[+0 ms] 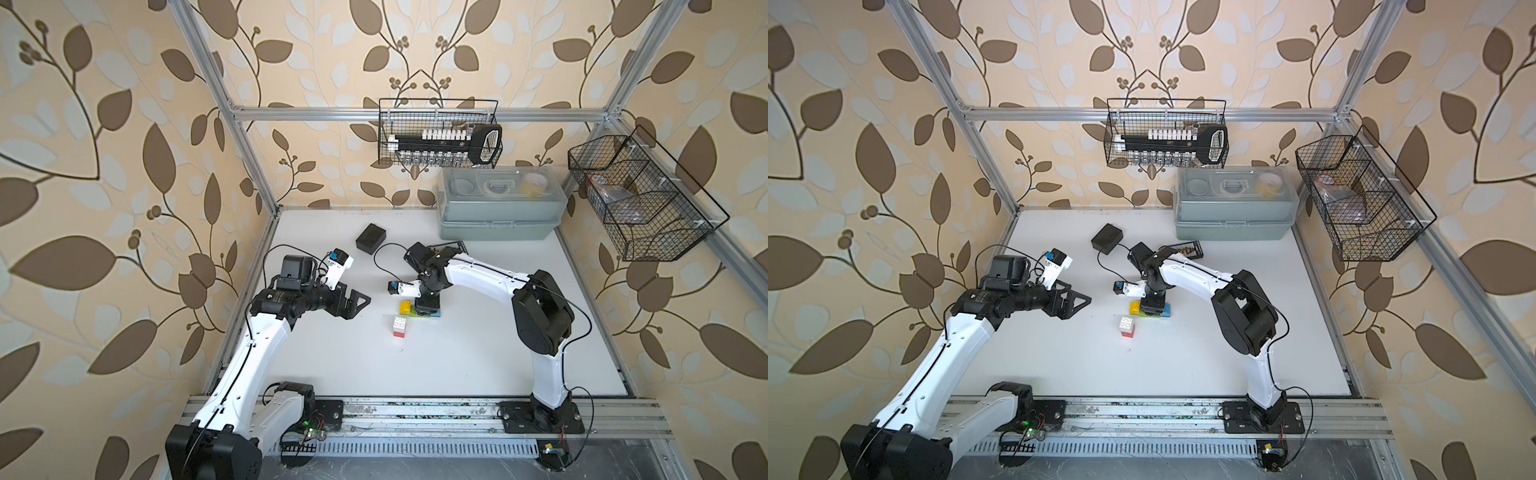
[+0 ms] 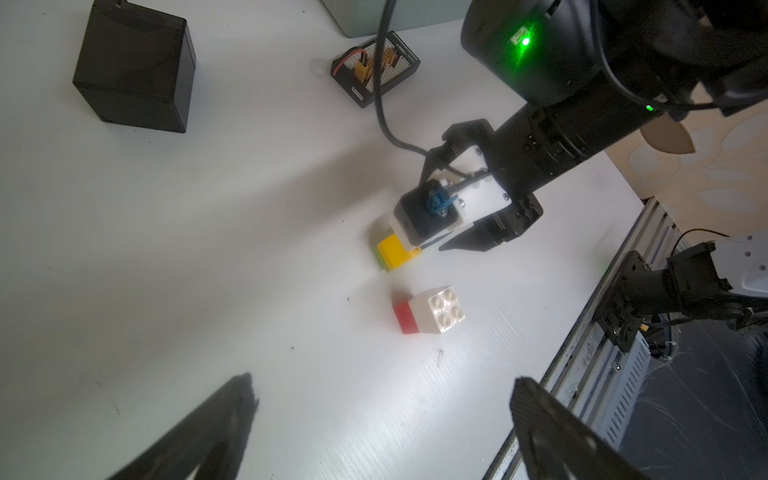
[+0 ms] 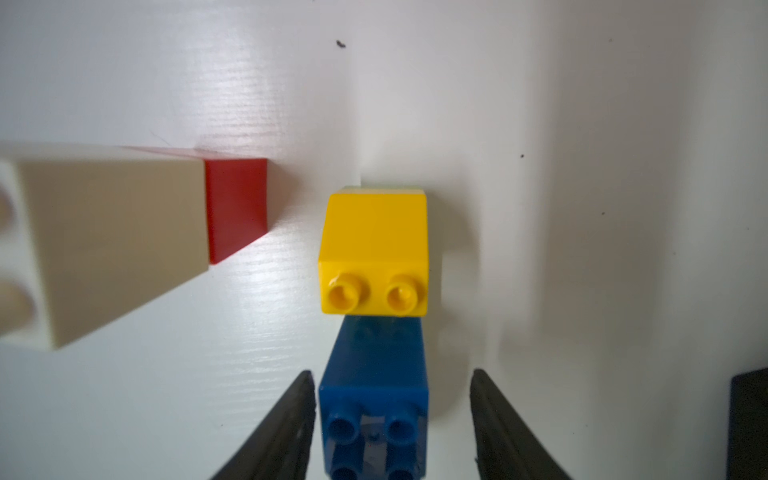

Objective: Assemble a fork with lego
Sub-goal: Pick up the lego brick from the center of the board, then assemble the lego brick with the lego brick.

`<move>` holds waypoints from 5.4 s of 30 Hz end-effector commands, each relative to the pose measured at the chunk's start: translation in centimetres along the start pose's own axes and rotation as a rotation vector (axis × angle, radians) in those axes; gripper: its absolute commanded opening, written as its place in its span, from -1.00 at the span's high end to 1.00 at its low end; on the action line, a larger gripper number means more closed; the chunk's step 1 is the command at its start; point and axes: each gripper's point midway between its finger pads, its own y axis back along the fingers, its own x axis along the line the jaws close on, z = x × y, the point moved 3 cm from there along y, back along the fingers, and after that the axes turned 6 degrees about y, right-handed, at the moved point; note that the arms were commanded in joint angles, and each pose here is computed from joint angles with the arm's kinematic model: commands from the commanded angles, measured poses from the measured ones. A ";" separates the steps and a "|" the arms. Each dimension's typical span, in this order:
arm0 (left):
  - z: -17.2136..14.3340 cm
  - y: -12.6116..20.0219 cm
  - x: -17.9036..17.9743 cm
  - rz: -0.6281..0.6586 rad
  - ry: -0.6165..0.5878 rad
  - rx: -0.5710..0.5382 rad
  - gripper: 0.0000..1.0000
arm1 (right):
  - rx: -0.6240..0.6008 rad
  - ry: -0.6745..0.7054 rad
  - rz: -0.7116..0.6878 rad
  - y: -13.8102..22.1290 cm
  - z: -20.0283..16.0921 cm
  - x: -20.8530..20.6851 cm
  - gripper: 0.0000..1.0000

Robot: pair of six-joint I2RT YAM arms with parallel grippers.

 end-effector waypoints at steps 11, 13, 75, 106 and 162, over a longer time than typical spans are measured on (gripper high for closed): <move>0.2 0.2 0.0 0.018 -0.019 -0.017 -0.98 | 0.020 -0.056 0.032 -1.0 -0.3 0.4 0.02; 0.1 0.2 0.0 0.021 -0.016 -0.017 -0.98 | 0.020 -0.061 0.028 -1.1 -0.4 0.3 0.05; 2.2 2.0 2.0 0.205 0.048 -0.135 -0.98 | -0.284 -0.223 -0.129 15.6 6.0 5.8 1.00; -1.0 2.6 2.3 0.266 0.051 -0.124 -0.98 | -0.047 -0.129 -0.061 8.6 8.4 7.8 1.00; 0.1 2.9 2.5 0.272 0.028 -0.131 -0.98 | 0.186 -0.099 0.048 1.6 3.5 8.6 1.00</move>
